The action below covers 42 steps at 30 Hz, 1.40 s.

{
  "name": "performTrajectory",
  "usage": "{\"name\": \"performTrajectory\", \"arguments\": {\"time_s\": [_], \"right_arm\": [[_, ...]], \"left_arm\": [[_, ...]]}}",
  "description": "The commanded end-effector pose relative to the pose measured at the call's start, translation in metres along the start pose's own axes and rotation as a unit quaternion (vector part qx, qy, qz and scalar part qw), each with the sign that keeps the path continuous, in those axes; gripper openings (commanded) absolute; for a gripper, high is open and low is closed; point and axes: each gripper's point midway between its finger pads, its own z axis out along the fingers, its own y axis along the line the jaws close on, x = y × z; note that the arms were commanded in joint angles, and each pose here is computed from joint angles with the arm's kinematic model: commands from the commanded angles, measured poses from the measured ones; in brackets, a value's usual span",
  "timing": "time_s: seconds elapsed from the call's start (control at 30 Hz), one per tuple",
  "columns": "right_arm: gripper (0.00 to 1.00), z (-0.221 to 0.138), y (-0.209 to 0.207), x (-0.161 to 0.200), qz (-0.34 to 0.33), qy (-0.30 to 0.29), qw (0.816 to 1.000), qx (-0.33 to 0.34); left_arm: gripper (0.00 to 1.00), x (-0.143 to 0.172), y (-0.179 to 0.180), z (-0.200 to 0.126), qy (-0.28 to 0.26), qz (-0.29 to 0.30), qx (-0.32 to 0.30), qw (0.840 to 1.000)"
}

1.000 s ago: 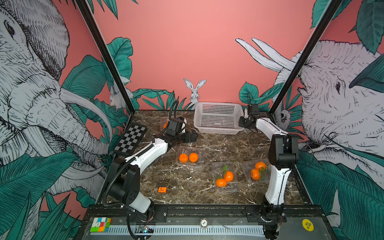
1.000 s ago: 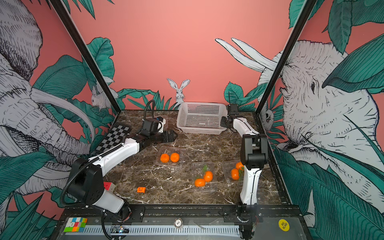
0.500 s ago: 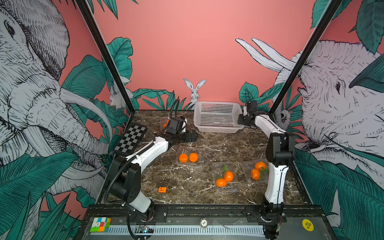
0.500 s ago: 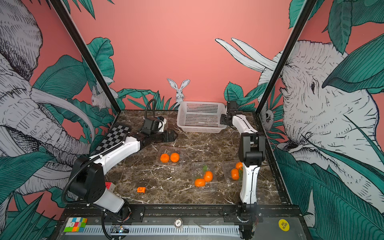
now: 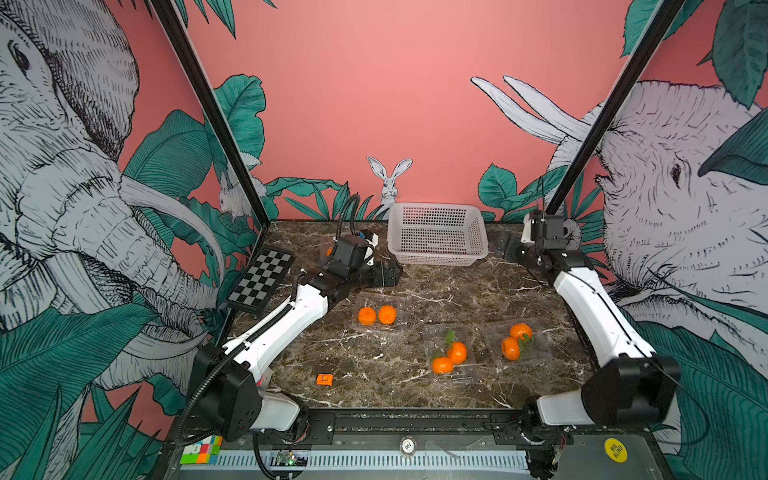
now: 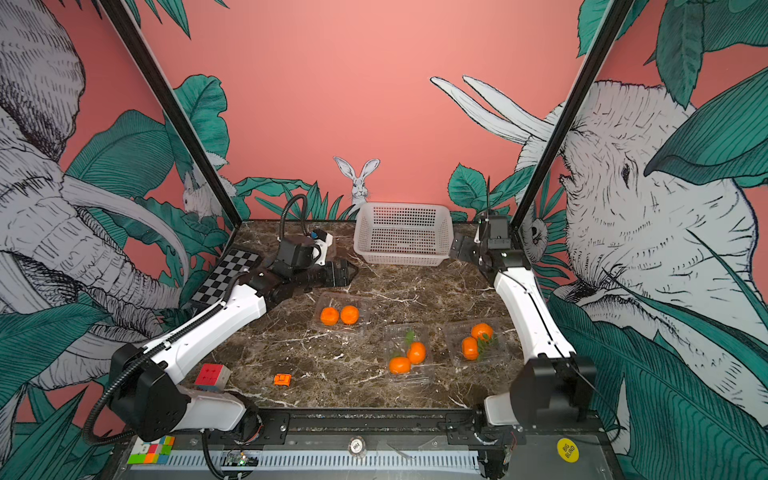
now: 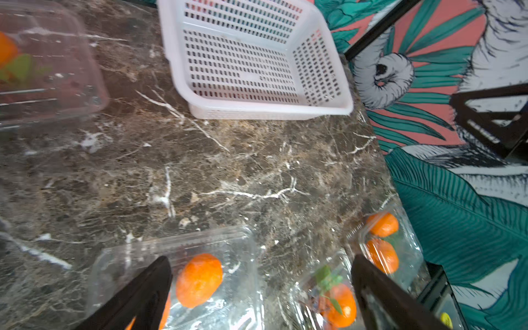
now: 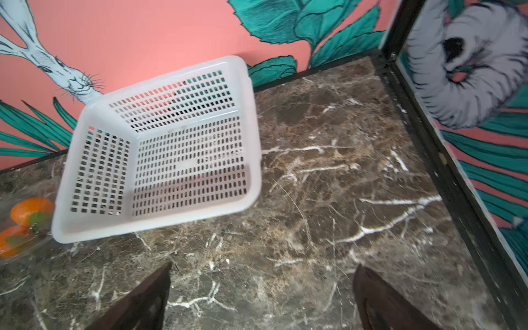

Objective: Take oranges out of containers
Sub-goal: Move the packing box to the center of the board.

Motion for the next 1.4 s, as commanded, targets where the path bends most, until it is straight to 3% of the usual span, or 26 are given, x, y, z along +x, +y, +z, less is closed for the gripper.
{"name": "performTrajectory", "arguments": {"time_s": [0.0,0.17,0.27,0.47,0.63,0.77,1.03,1.37], "right_arm": [[0.98,-0.01,-0.053,0.072,0.048,0.066,0.993,0.087],[0.99,-0.034,-0.099,0.145,0.091,0.118,0.979,0.141],[0.99,-0.042,-0.102,0.17,0.106,0.123,0.978,0.129],[0.99,-0.06,-0.111,0.184,0.139,0.103,0.974,0.147],[0.99,-0.057,-0.114,0.208,0.169,0.142,0.962,0.16],[0.98,-0.047,-0.106,0.224,0.207,0.14,0.96,0.128],[0.98,-0.025,-0.083,0.236,0.293,0.133,0.945,0.066],[0.98,0.014,-0.025,0.187,0.36,0.089,0.928,-0.022]], "left_arm": [[0.99,0.028,-0.02,0.01,0.032,0.005,0.016,0.999],[0.99,0.058,-0.063,0.027,0.058,0.03,0.056,0.996],[0.99,0.074,-0.076,0.033,0.074,0.028,0.072,0.994],[0.99,0.106,-0.083,0.04,0.108,0.023,0.086,0.99],[0.99,0.118,-0.076,0.04,0.123,0.022,0.078,0.989],[0.99,0.122,-0.077,0.041,0.127,0.016,0.084,0.988],[0.99,0.133,-0.076,0.044,0.154,0.013,0.089,0.984],[0.99,0.143,-0.065,0.041,0.165,0.006,0.075,0.983]]}}
